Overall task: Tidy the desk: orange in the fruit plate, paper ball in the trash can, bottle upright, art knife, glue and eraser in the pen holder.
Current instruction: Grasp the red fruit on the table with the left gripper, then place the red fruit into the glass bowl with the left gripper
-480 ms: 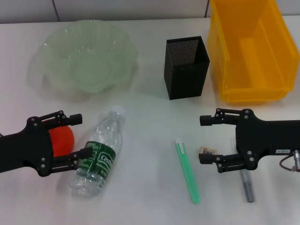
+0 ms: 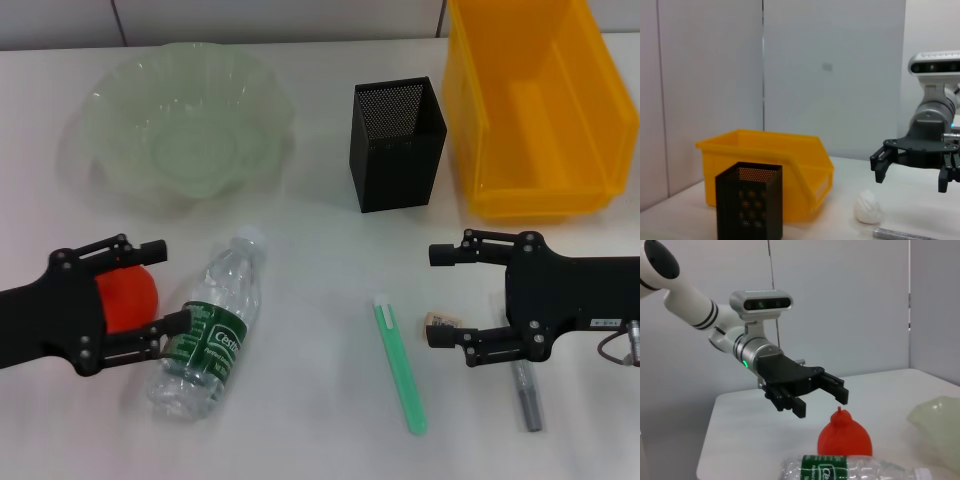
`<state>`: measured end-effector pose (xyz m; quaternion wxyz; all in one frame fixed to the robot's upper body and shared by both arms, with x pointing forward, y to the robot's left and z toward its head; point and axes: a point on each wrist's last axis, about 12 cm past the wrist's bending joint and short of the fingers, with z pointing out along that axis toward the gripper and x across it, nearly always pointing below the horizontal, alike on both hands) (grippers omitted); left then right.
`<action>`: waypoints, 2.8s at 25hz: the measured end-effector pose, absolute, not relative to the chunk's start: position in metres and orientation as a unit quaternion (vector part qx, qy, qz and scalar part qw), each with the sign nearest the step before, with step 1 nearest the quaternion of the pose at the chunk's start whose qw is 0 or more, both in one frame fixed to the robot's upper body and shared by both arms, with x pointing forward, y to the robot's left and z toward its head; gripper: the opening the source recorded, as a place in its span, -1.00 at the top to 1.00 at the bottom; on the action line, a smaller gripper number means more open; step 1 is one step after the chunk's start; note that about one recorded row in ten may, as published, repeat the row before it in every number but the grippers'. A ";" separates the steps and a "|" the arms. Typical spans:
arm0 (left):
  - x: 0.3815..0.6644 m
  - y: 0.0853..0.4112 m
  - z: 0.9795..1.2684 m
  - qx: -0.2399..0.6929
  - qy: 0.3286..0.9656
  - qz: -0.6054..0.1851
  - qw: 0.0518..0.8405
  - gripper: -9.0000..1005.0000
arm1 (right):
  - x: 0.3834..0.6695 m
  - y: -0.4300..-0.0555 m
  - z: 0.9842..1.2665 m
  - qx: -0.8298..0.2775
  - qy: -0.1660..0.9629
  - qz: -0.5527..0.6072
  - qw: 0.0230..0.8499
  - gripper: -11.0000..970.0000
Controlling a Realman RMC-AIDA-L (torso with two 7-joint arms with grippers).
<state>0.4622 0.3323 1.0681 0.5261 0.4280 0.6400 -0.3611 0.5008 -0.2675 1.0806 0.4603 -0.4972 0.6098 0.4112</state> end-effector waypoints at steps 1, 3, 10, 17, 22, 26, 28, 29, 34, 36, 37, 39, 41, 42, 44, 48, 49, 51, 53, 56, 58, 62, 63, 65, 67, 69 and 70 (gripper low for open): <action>0.462 0.332 1.068 0.428 0.640 -0.361 0.526 -0.55 | 0.501 -0.268 1.081 -0.497 0.610 0.411 0.460 -0.73; 0.454 0.347 1.069 0.393 0.644 -0.331 0.567 -0.55 | 0.501 -0.268 1.080 -0.494 0.610 0.410 0.464 -0.73; 0.435 0.372 1.055 0.316 0.694 -0.274 0.586 -0.54 | 0.499 -0.272 1.081 -0.479 0.612 0.407 0.480 -0.73; 0.440 0.371 1.027 0.269 0.759 -0.243 0.541 -0.53 | 0.500 -0.275 1.080 -0.476 0.618 0.399 0.482 -0.73; 0.447 0.364 1.025 0.276 0.764 -0.246 0.529 -0.53 | 0.501 -0.275 1.079 -0.473 0.621 0.396 0.483 -0.73; 0.450 0.362 1.026 0.280 0.760 -0.255 0.528 -0.52 | 0.501 -0.277 1.079 -0.469 0.623 0.394 0.487 -0.73; 0.450 0.360 1.028 0.281 0.756 -0.259 0.531 -0.44 | 0.501 -0.278 1.079 -0.466 0.624 0.393 0.489 -0.73; 0.450 0.360 1.029 0.284 0.753 -0.262 0.532 -0.36 | 0.501 -0.279 1.079 -0.464 0.625 0.392 0.490 -0.73; 0.451 0.356 1.029 0.300 0.751 -0.266 0.525 -0.01 | 0.499 -0.285 1.078 -0.449 0.632 0.386 0.500 -0.73; 0.452 0.355 1.029 0.306 0.749 -0.267 0.523 0.08 | 0.499 -0.286 1.078 -0.448 0.632 0.386 0.501 -0.73; 0.453 0.355 1.029 0.308 0.749 -0.267 0.523 0.13 | 0.498 -0.286 1.078 -0.447 0.632 0.386 0.501 -0.73; 0.454 0.355 1.030 0.308 0.748 -0.266 0.524 0.23 | 0.498 -0.287 1.078 -0.445 0.633 0.385 0.503 -0.73; 0.456 0.354 1.032 0.308 0.743 -0.270 0.530 0.33 | 0.498 -0.288 1.078 -0.443 0.634 0.384 0.504 -0.73; 0.458 0.356 1.039 0.308 0.731 -0.271 0.545 0.37 | 0.499 -0.289 1.079 -0.438 0.634 0.383 0.509 -0.73; 0.459 0.359 1.045 0.307 0.722 -0.271 0.557 0.44 | 0.498 -0.289 1.079 -0.435 0.633 0.383 0.513 -0.73; 0.463 0.369 1.071 0.305 0.682 -0.260 0.612 0.55 | 0.497 -0.292 1.081 -0.423 0.630 0.386 0.524 -0.73; 0.470 0.372 1.084 0.304 0.666 -0.258 0.630 0.56 | 0.494 -0.293 1.082 -0.421 0.629 0.391 0.523 -0.73; 0.477 0.371 1.090 0.304 0.661 -0.259 0.636 0.60 | 0.493 -0.294 1.082 -0.420 0.629 0.396 0.521 -0.73; 0.497 0.365 1.102 0.305 0.651 -0.264 0.643 0.63 | 0.492 -0.296 1.086 -0.413 0.632 0.404 0.516 -0.73; 0.539 0.344 1.114 0.319 0.653 -0.265 0.633 0.69 | 0.495 -0.300 1.095 -0.400 0.644 0.413 0.505 -0.73; 0.560 0.330 1.116 0.326 0.661 -0.255 0.626 0.72 | 0.499 -0.302 1.103 -0.394 0.652 0.417 0.496 -0.73; 0.606 0.294 1.112 0.314 0.695 -0.220 0.609 0.77 | 0.504 -0.304 1.113 -0.378 0.670 0.422 0.480 -0.73; 0.613 0.288 1.110 0.306 0.702 -0.214 0.607 0.76 | 0.506 -0.305 1.115 -0.370 0.676 0.425 0.474 -0.73; 0.620 0.283 1.107 0.295 0.711 -0.207 0.604 0.74 | 0.507 -0.305 1.116 -0.366 0.681 0.427 0.469 -0.73; 0.628 0.273 1.105 0.297 0.722 -0.195 0.593 0.66 | 0.512 -0.301 1.129 -0.368 0.699 0.430 0.438 -0.73; 0.627 0.275 1.105 0.305 0.722 -0.192 0.590 0.58 | 0.514 -0.298 1.139 -0.376 0.707 0.427 0.421 -0.73; 0.627 0.275 1.105 0.305 0.722 -0.192 0.590 0.54 | 0.514 -0.298 1.139 -0.376 0.707 0.427 0.421 -0.73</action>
